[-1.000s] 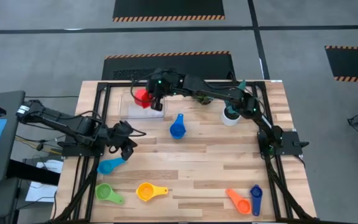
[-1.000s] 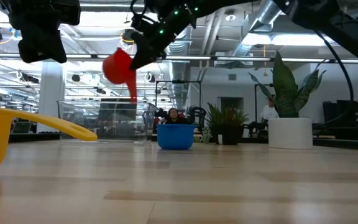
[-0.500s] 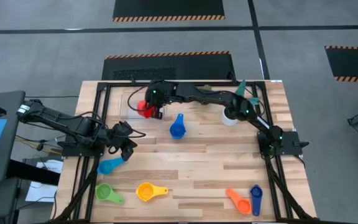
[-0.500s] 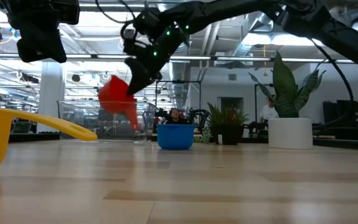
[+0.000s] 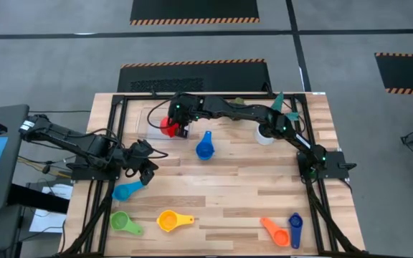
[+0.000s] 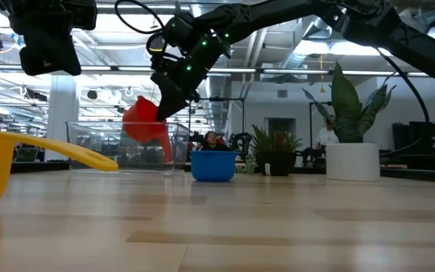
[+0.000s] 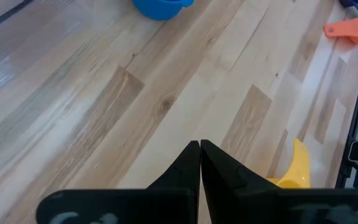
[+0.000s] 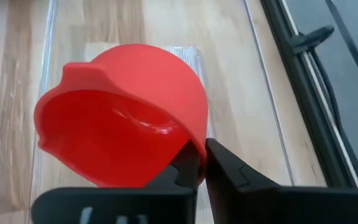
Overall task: Nest measuring cups in basket
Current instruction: Put the red measuring cup into the transparent bin
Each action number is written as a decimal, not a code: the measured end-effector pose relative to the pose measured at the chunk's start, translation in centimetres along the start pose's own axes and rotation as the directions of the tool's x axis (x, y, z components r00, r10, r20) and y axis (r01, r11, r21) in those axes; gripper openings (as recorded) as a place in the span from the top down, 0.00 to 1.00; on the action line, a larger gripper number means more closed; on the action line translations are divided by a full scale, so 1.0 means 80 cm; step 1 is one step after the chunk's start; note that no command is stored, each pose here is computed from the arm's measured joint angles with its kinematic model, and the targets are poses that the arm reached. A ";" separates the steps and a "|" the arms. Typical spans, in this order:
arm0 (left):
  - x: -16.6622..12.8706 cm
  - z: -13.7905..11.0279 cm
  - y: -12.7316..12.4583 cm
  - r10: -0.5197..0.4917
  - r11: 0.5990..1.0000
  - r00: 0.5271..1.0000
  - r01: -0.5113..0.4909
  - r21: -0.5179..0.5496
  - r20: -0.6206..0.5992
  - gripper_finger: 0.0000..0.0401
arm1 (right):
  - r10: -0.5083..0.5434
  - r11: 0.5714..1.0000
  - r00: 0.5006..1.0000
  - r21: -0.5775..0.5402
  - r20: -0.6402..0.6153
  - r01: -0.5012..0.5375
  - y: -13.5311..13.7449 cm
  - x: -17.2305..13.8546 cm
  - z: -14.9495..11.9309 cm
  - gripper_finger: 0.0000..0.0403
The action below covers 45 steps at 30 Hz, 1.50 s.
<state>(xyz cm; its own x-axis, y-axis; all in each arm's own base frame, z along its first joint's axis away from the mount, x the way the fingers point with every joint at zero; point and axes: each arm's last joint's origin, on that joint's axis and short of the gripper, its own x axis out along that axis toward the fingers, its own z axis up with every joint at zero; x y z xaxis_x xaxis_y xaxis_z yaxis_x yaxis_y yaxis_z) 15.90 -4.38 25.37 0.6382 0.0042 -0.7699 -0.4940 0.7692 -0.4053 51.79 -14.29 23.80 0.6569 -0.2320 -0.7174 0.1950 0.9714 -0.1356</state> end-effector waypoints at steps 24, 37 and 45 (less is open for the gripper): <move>0.000 0.000 0.000 -0.002 1.000 1.000 0.002 -0.018 -0.002 1.00 | 0.002 0.996 1.000 0.093 -0.007 -0.001 0.000 -0.003 0.000 0.50; 0.000 0.000 0.002 0.027 1.000 0.999 -0.027 -0.009 0.022 1.00 | 0.053 0.991 0.993 0.130 -0.103 -0.039 0.027 -0.144 0.026 0.55; -0.003 0.017 0.015 0.285 0.959 0.897 -0.266 -0.102 0.339 1.00 | 0.061 0.984 0.947 0.177 -0.315 -0.005 0.064 -0.225 0.005 0.61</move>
<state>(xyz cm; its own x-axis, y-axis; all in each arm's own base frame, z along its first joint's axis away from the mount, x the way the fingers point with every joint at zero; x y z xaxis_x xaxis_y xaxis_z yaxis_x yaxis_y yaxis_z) 16.00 -2.56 25.74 0.6321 0.4396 -0.6382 -0.7034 0.6711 -0.2344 41.24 -5.17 36.31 0.4046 -0.1444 -0.9030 0.3178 0.9481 -0.0092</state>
